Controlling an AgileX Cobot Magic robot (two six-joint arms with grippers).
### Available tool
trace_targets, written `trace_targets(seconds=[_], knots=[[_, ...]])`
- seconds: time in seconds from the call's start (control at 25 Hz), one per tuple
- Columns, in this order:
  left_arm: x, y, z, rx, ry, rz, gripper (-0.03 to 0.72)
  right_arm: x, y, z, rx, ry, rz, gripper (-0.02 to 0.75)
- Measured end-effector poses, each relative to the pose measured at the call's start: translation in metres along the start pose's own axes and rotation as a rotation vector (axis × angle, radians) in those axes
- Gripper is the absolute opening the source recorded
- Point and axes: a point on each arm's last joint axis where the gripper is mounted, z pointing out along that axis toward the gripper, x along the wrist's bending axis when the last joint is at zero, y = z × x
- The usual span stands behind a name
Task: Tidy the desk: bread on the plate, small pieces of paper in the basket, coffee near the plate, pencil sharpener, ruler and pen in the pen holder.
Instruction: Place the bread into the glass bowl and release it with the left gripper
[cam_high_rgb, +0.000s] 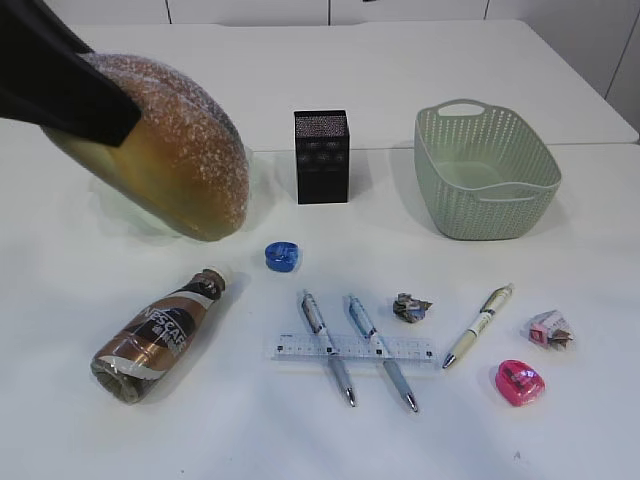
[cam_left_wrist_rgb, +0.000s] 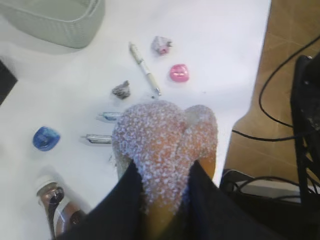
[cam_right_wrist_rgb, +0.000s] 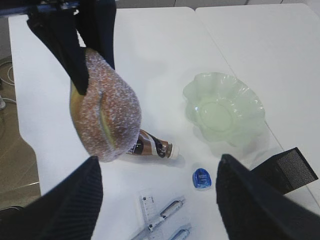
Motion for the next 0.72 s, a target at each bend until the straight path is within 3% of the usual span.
trace_targets(seconds=[0.4, 0.72], knots=[[0.042, 0.011, 0.028, -0.128, 0.183, -0.171, 0.127, -0.001, 0.000, 0.001, 0.002, -0.008, 0.007, 0.554], [0.090, 0.011, 0.039, -0.274, 0.379, -0.324, 0.127, -0.001, 0.000, 0.001, 0.000, -0.009, 0.013, 0.554]])
